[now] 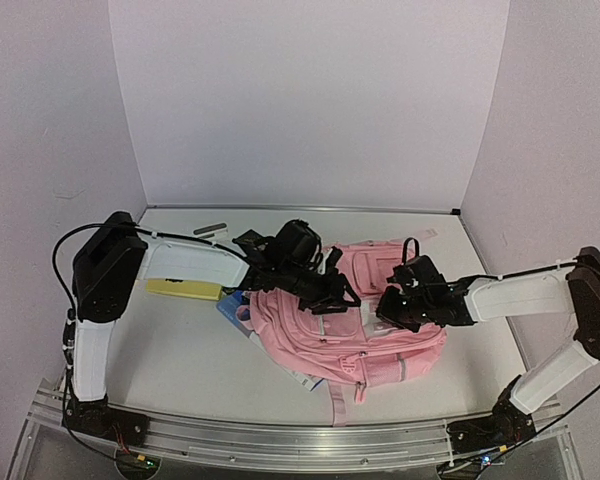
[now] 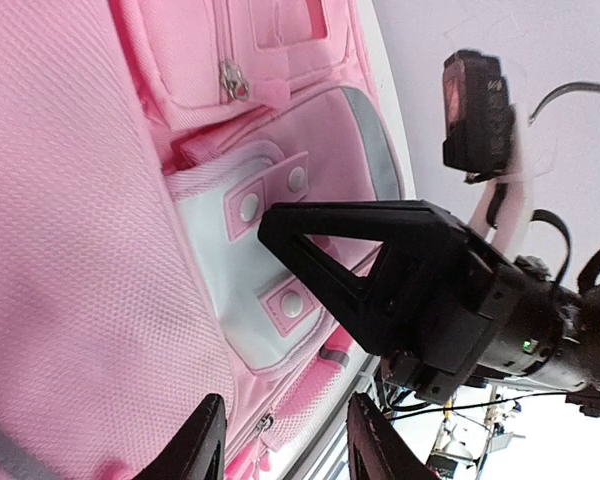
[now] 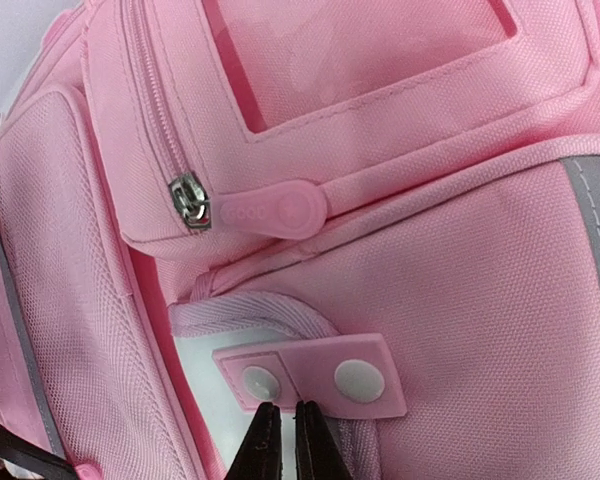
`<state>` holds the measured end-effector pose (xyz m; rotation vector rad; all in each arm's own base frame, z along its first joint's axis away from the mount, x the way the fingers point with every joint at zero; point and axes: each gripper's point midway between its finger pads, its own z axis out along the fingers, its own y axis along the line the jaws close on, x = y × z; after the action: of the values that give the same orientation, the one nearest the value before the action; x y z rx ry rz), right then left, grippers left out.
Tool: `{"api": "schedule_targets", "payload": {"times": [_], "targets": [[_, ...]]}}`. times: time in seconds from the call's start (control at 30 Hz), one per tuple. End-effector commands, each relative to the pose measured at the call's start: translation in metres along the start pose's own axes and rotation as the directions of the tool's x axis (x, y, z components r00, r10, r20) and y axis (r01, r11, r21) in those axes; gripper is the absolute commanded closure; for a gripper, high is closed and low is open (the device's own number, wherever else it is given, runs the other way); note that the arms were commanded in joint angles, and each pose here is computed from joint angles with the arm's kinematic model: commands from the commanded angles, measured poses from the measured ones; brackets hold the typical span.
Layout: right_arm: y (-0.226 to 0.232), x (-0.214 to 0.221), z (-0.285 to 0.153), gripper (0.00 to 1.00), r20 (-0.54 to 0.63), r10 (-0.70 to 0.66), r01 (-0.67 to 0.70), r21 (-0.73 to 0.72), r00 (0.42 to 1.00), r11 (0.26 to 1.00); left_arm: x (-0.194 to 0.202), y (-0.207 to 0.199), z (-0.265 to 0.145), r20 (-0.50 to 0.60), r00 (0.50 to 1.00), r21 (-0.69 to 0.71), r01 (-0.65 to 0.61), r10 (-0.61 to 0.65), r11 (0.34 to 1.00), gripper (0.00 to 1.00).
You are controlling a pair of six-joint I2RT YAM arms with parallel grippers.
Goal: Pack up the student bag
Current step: Adjust the student bag at the center of the board.
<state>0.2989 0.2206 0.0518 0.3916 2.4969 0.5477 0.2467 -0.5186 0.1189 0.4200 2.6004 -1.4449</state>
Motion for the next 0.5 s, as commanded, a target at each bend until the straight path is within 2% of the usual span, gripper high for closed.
{"api": "schedule_targets", "payload": {"times": [0.0, 0.3, 0.47], "targets": [[-0.066, 0.044, 0.006, 0.91, -0.146, 0.034, -0.005, 0.199, 0.989, 0.980, -0.032, -0.013, -0.051, 0.123, 0.992, 0.009, -0.039, 0.038, 0.999, 0.57], [-0.083, 0.047, 0.009, 0.91, -0.165, 0.059, -0.020, 0.230, 0.985, 0.973, -0.052, 0.018, -0.112, 0.223, 0.975, -0.035, -0.013, 0.020, 0.999, 0.46], [-0.040, 0.021, 0.000, 0.89, -0.133, 0.020, -0.006, 0.103, 0.991, 0.995, -0.058, 0.039, -0.146, 0.264, 0.965, -0.075, 0.012, 0.008, 0.997, 0.41]]}}
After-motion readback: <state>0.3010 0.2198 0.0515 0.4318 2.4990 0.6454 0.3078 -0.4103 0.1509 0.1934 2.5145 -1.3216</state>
